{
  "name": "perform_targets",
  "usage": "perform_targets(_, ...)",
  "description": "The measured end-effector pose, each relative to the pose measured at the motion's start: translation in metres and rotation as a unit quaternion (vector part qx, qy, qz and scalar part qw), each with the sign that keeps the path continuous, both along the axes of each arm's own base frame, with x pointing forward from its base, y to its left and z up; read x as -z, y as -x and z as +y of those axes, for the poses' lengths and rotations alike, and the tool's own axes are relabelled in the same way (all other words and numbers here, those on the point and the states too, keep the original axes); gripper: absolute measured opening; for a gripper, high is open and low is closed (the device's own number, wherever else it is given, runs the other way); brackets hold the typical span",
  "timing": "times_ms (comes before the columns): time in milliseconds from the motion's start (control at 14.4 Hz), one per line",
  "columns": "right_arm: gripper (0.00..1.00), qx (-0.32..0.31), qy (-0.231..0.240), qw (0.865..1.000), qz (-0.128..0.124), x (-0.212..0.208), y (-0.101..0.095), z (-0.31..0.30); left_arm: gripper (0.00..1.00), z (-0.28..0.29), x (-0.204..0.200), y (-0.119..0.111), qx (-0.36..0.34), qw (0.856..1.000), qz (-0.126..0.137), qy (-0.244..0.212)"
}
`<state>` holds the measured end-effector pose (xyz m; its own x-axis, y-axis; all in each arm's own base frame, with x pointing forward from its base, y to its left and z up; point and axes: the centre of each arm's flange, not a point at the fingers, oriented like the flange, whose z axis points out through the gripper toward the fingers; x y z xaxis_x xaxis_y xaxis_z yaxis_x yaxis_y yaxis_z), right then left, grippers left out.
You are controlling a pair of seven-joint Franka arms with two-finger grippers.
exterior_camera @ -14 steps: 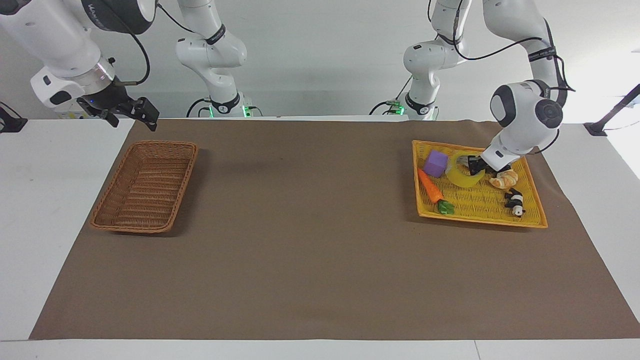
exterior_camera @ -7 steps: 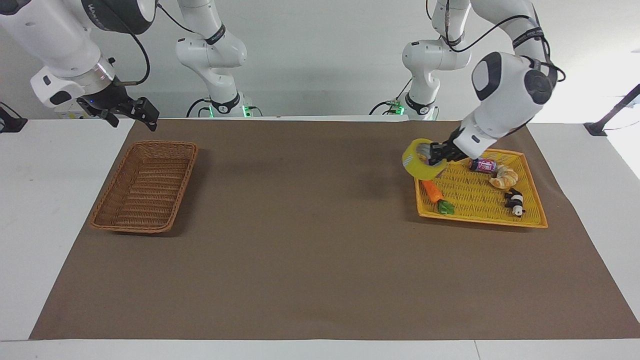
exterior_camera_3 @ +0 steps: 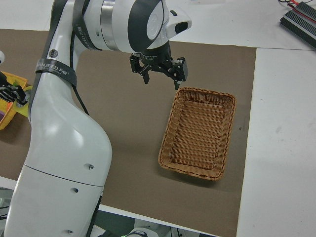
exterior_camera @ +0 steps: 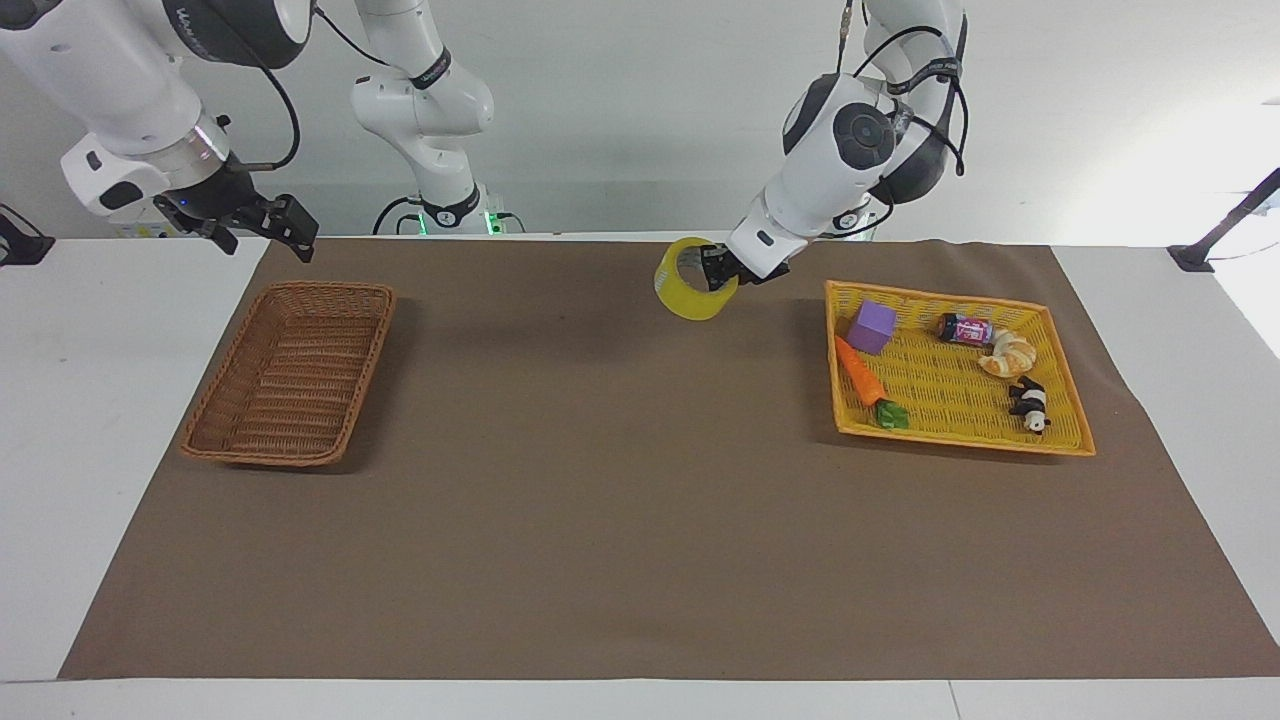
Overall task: Move tape to another basket
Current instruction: 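Lift the tape roll with the left gripper toward the table center, then hold the tape with the left gripper while the right gripper reaches it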
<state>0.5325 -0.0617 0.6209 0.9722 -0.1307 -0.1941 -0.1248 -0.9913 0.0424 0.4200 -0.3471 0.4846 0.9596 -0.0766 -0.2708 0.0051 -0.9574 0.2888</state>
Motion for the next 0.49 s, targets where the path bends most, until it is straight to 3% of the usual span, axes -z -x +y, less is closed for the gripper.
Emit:
perform_targets(278, 0.99, -0.008, -0.010, 1.000, -0.002, -0.002, 0.001, 0.001, 0.22, -0.007, -0.010, 0.001, 0.000, 1.000, 0.000, 0.016)
perform_targets(486, 1.00, -0.011, -0.138, 0.990, -0.026, 0.006, 0.003, 0.014, 0.22, -0.005, -0.009, 0.001, 0.000, 1.000, 0.005, 0.013)
